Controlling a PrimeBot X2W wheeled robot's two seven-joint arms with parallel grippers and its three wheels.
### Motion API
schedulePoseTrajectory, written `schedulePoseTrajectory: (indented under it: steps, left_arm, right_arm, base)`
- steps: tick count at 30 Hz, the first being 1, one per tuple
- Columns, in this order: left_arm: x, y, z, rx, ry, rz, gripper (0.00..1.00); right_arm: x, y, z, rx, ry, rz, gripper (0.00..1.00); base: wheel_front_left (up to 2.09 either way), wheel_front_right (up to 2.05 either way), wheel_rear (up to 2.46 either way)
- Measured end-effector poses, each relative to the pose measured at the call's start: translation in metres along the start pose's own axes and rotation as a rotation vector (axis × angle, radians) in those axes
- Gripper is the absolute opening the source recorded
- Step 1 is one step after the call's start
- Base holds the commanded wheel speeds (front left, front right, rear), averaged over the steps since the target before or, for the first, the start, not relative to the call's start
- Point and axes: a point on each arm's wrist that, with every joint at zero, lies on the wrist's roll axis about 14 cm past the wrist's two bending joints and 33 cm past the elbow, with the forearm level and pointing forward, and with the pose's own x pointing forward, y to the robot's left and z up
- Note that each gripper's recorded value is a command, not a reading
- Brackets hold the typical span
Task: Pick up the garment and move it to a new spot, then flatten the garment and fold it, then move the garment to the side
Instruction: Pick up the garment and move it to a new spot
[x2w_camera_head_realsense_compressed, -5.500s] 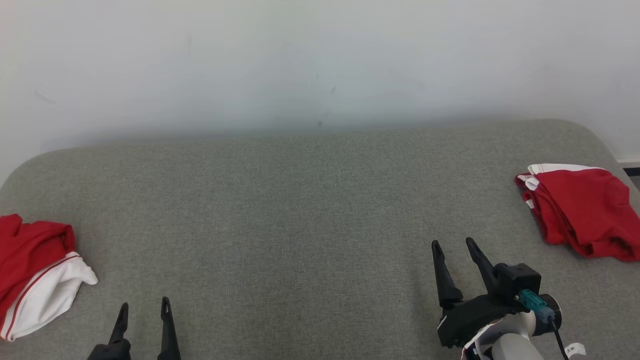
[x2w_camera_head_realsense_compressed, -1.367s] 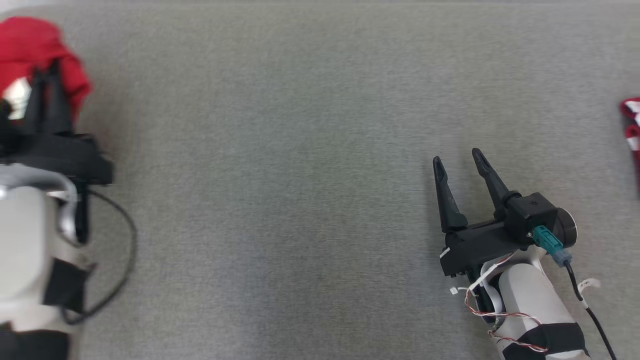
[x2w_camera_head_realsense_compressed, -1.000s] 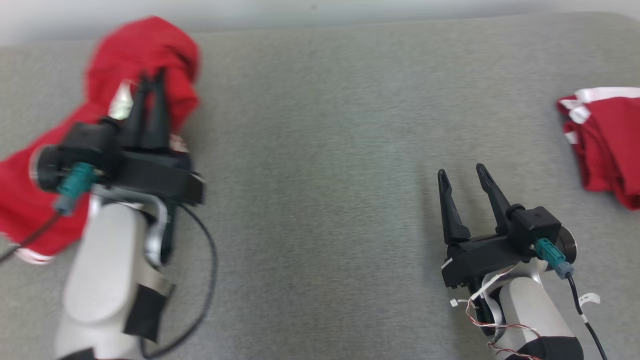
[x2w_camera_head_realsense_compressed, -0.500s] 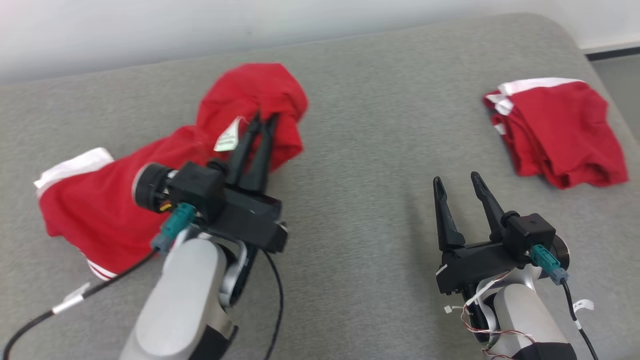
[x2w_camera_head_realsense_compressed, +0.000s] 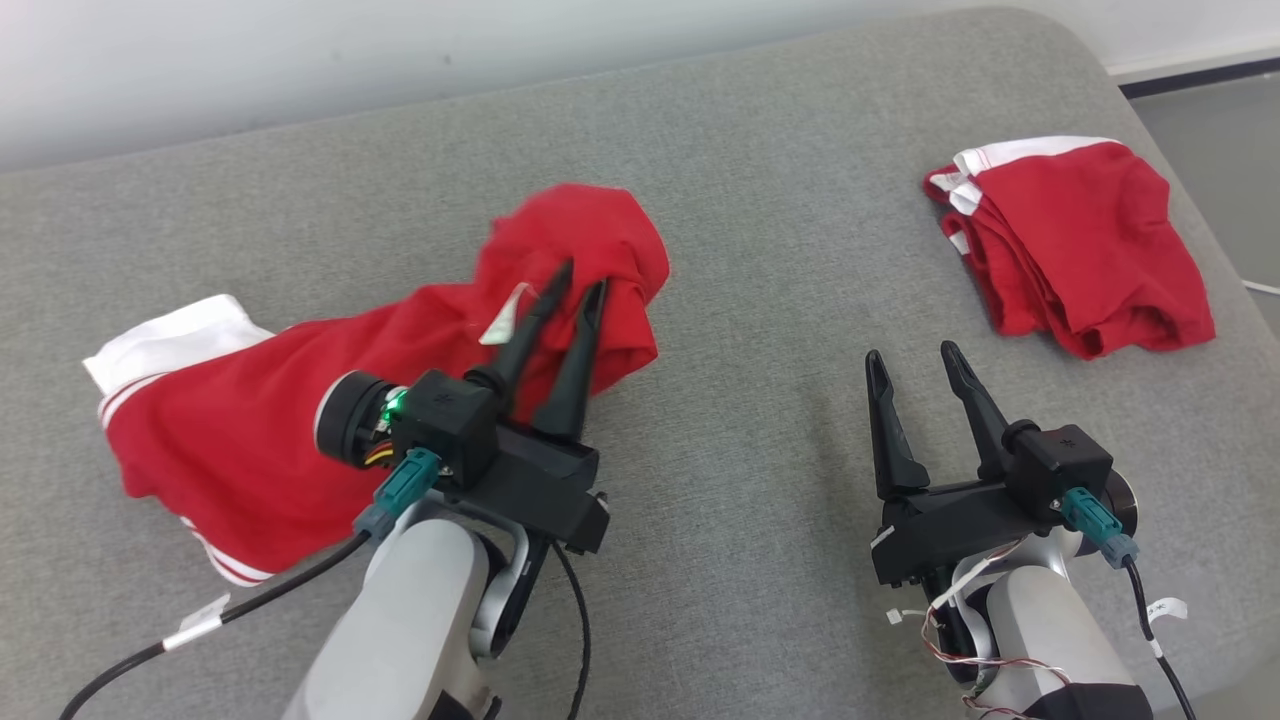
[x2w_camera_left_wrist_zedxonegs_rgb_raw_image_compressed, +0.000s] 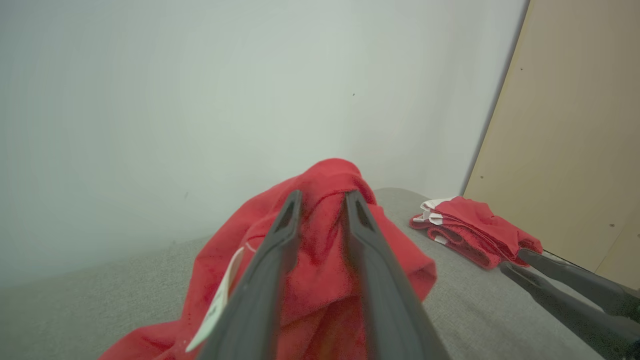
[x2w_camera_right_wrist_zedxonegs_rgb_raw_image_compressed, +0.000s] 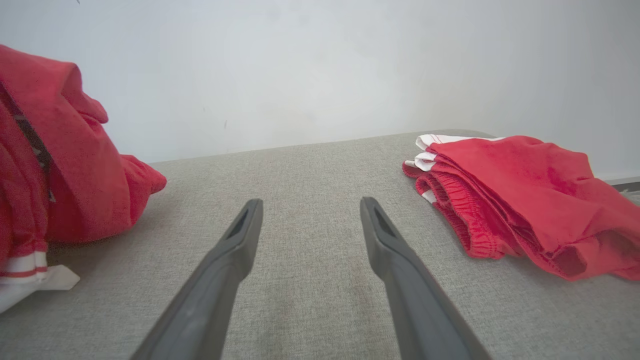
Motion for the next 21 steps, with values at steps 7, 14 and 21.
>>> schedulePoseTrajectory:
  steps: [7, 14, 21]
  left_arm:
    - [-0.023, 0.029, -0.011, 0.027, 0.047, 0.111, 1.0]
    - [-0.074, 0.077, -0.002, 0.097, 0.051, 0.313, 1.0]
    - [-0.166, 0.126, 0.012, 0.178, 0.078, 0.571, 1.0]
  right_arm:
    - [0.005, 0.011, 0.004, 0.009, -0.013, 0.028, 1.0]
    - [0.004, 0.027, 0.01, 0.022, -0.033, 0.067, 1.0]
    - [-0.007, 0.047, 0.015, 0.035, -0.044, 0.118, 1.0]
  base:
    - [0.0, 0.0, 0.0]
    - [0.0, 0.0, 0.0]
    - [0.0, 0.0, 0.0]
